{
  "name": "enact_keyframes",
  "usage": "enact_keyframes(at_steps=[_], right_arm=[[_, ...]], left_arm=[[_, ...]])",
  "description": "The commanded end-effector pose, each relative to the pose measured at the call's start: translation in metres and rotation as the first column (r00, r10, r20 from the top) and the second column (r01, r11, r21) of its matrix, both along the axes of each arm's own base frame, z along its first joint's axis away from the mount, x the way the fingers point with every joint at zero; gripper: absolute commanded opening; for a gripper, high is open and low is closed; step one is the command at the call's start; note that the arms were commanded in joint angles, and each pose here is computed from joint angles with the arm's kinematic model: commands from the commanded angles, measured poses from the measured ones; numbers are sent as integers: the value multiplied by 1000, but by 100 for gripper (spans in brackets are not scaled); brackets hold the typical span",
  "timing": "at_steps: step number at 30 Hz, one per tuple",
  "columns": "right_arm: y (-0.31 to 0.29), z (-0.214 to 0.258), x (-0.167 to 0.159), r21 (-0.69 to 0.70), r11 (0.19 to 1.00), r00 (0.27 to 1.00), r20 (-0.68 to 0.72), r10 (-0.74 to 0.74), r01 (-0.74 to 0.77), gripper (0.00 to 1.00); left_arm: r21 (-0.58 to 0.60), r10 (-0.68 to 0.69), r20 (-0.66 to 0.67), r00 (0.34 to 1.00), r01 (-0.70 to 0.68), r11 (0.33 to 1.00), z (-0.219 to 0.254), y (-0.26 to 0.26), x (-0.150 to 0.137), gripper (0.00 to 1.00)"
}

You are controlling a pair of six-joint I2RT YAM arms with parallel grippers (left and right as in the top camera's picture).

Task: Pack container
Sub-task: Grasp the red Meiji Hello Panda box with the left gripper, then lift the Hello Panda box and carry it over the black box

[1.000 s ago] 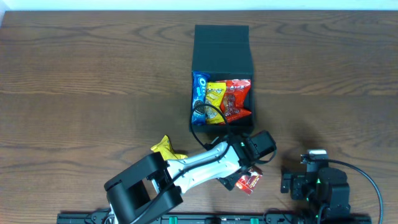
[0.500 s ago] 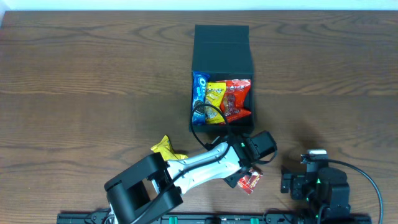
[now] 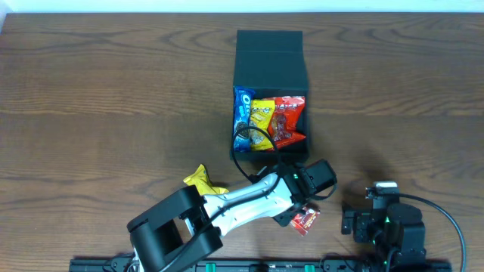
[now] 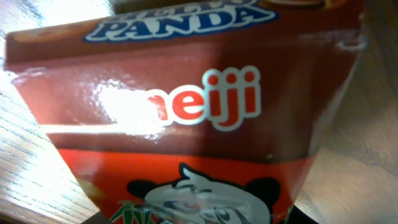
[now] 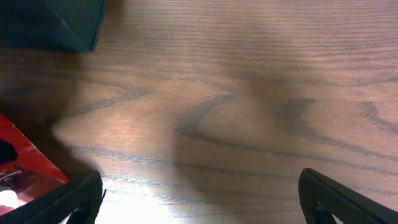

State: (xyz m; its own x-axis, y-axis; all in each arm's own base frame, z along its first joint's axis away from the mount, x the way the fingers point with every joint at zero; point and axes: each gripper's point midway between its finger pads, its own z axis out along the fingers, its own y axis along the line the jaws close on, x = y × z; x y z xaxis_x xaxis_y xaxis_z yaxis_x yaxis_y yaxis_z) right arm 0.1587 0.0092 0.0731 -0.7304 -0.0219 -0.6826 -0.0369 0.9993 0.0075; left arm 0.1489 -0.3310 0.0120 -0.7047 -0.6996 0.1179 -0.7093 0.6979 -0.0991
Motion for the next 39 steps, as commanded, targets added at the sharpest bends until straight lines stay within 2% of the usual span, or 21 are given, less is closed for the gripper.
enact_keyframes(at_steps=[1,5,18,23,26,33,39], right_arm=[[-1,-1,-1,-7,1000,1000,0,0,0,99],[-1,-1,-1,-7,1000,1000,0,0,0,99],[-1,-1,-1,-7,1000,1000,0,0,0,99],[-1,-1,-1,-7,1000,1000,0,0,0,99],[-1,-1,-1,-7,1000,1000,0,0,0,99],[-1,-1,-1,-7,1000,1000,0,0,0,99],[-1,-1,-1,-7,1000,1000,0,0,0,99]], left_arm=[[33,3,-5,1000,-3,999,-8,6,-2,45],[33,3,-5,1000,-3,999,-8,6,-2,39],[21,-2,3,1000,2,1000,-4,4,-1,33],[4,-48,23,999,48,999,4,-3,3,27],[-5,-71,42,997,71,997,9,-9,5,27],[28,-94,86,992,91,995,20,-9,6,24],[104,-123,205,971,104,989,50,4,18,21]])
